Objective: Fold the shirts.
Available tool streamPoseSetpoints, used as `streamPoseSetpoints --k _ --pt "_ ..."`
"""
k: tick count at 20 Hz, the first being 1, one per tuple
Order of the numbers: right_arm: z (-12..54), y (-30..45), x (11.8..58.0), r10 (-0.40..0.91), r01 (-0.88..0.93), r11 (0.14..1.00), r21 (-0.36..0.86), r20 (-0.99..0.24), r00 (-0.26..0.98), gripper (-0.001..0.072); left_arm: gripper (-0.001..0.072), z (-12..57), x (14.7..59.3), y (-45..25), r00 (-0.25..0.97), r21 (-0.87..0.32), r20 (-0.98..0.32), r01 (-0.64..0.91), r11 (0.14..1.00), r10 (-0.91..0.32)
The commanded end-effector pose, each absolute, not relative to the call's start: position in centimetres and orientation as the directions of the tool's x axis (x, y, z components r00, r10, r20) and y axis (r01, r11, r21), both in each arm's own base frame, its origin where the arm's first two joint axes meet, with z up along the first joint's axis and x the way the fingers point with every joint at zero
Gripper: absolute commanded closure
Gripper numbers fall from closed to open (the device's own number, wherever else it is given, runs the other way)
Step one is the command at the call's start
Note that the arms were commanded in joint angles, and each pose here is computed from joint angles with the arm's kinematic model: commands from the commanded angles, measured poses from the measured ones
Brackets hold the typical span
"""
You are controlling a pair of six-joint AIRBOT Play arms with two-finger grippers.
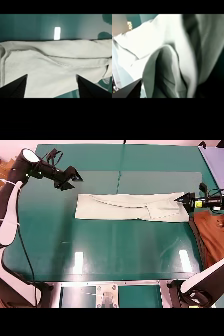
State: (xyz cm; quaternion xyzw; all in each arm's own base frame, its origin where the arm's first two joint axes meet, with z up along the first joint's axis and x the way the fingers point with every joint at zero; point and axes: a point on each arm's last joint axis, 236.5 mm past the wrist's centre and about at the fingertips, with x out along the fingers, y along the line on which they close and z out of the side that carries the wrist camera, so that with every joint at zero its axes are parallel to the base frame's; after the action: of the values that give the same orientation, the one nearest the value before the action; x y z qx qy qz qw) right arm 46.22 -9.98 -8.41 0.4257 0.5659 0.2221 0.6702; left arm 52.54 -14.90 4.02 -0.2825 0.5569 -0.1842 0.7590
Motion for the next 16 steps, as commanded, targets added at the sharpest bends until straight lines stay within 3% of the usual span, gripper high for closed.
streamPoseSetpoints --k 1,3,4,6,7,8,9,10,16 --pt "-8.3 -8.6 46.3 0.792 0.132 0.553 0.823 -0.568 0.223 0.0027 -0.0012 4.1 52.5 -15.0 0.312 -0.639 -0.738 -0.036 0.769 -0.599" --pt "-8.9 -8.9 46.0 0.774 0.147 0.582 0.8 -0.6 0.2 0.0063 -0.0012 4.1 52.5 -15.0 0.312 -0.639 -0.738 -0.036 0.769 -0.599" --pt "-9.4 -9.3 45.6 0.757 0.154 0.609 0.778 -0.628 0.182 0.0171 -0.0012 4.1 52.5 -15.0 0.311 -0.639 -0.738 -0.036 0.768 -0.599" --pt "-10.0 -10.0 45.3 0.725 0.154 0.652 0.743 -0.669 0.161 0.0473 -0.001 4.2 52.3 -15.5 0.304 -0.642 -0.736 -0.03 0.766 -0.605" --pt "-9.9 -10.1 45.4 0.723 0.149 0.654 0.741 -0.671 0.165 0.0604 0.0069 4.2 52.2 -16.2 0.297 -0.642 -0.736 -0.02 0.766 -0.609" --pt "-9.7 -10.2 45.6 0.72 0.14 0.659 0.739 -0.673 0.17 0.0677 0.0399 4.2 52.0 -17.3 0.293 -0.637 -0.733 0.02 0.77 -0.614" --pt "-9.4 -10.3 45.9 0.715 0.13 0.664 0.736 -0.676 0.176 0.0689 0.0619 4.4 52.0 -18.7 0.296 -0.629 -0.726 0.078 0.773 -0.62" --pt "-9.0 -10.3 46.3 0.71 0.116 0.672 0.732 -0.68 0.182 0.069 0.0661 4.6 52.0 -20.4 0.303 -0.626 -0.717 0.115 0.771 -0.627" --pt "-3.4 -6.7 47.8 0.701 -0.017 0.707 0.707 -0.698 0.148 0.0691 0.0687 0.8 50.9 -33.9 0.309 -0.615 -0.672 0.273 0.74 -0.673"
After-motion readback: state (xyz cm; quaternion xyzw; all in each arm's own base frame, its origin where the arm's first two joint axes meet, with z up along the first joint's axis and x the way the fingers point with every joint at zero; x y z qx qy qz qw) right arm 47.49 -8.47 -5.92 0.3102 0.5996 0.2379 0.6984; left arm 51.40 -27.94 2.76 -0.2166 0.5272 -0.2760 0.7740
